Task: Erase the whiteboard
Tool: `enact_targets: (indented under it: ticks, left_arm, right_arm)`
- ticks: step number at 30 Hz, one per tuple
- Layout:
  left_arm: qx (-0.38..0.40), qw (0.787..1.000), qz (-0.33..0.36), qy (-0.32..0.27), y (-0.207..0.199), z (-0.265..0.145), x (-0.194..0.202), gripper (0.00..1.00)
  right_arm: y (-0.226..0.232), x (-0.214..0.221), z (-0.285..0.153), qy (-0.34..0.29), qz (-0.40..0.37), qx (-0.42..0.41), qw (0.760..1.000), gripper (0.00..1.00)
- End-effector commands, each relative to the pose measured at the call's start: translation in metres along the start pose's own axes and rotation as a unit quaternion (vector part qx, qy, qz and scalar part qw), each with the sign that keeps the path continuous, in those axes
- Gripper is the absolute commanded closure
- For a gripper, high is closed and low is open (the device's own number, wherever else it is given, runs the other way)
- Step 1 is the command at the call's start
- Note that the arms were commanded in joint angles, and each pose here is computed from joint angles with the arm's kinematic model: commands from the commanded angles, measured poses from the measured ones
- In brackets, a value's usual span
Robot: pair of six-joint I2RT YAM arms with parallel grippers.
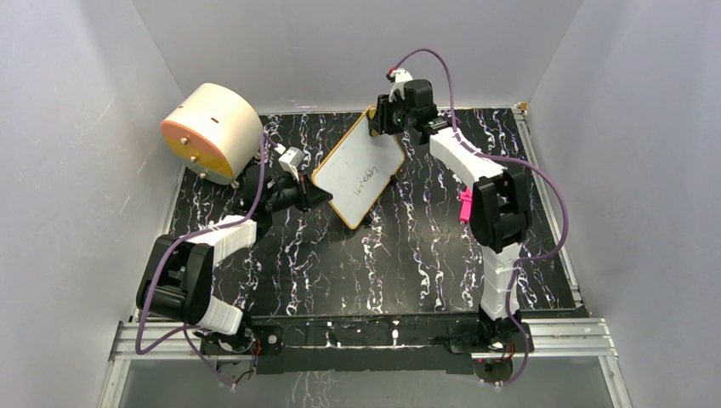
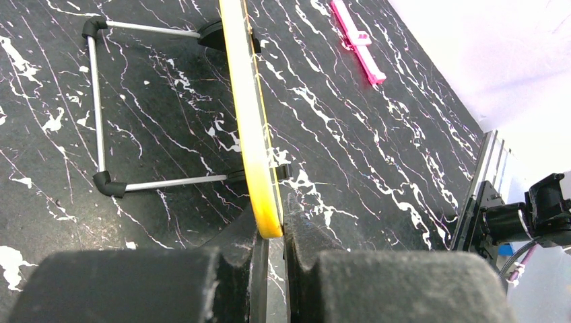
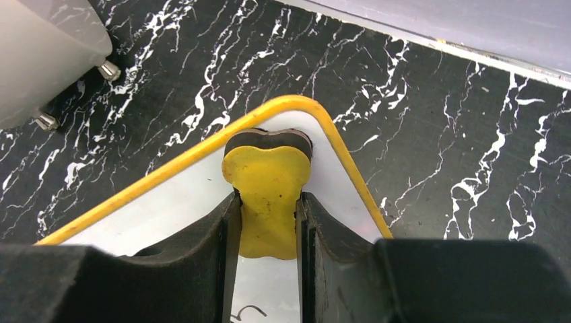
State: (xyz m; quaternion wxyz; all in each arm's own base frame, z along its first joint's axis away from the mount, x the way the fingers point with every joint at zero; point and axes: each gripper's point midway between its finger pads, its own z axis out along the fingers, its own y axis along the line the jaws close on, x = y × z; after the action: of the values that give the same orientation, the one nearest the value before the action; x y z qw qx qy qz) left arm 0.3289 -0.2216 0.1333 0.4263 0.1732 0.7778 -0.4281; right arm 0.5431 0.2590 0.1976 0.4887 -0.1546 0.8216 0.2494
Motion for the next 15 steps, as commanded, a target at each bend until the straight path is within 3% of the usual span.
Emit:
enact_targets:
  ticks: [1,12,15]
  left_arm:
    - [0.055,0.997,0.005,0.063,-0.021,-0.002,0.035,1.00]
    - [0.053,0.997,0.008,0.059,-0.022,-0.002,0.029,1.00]
    - [0.052,0.997,0.008,0.060,-0.022,-0.002,0.030,1.00]
  right_arm:
    - [0.018,-0.011,0.003,-0.007,-0.009,-0.026,1.000,0.79]
    - [0.078,0.066,-0.008,0.093,-0.076,-0.089,0.989,0.81]
    - [0.074,0.065,-0.014,0.086,-0.086,-0.076,0.990,0.81]
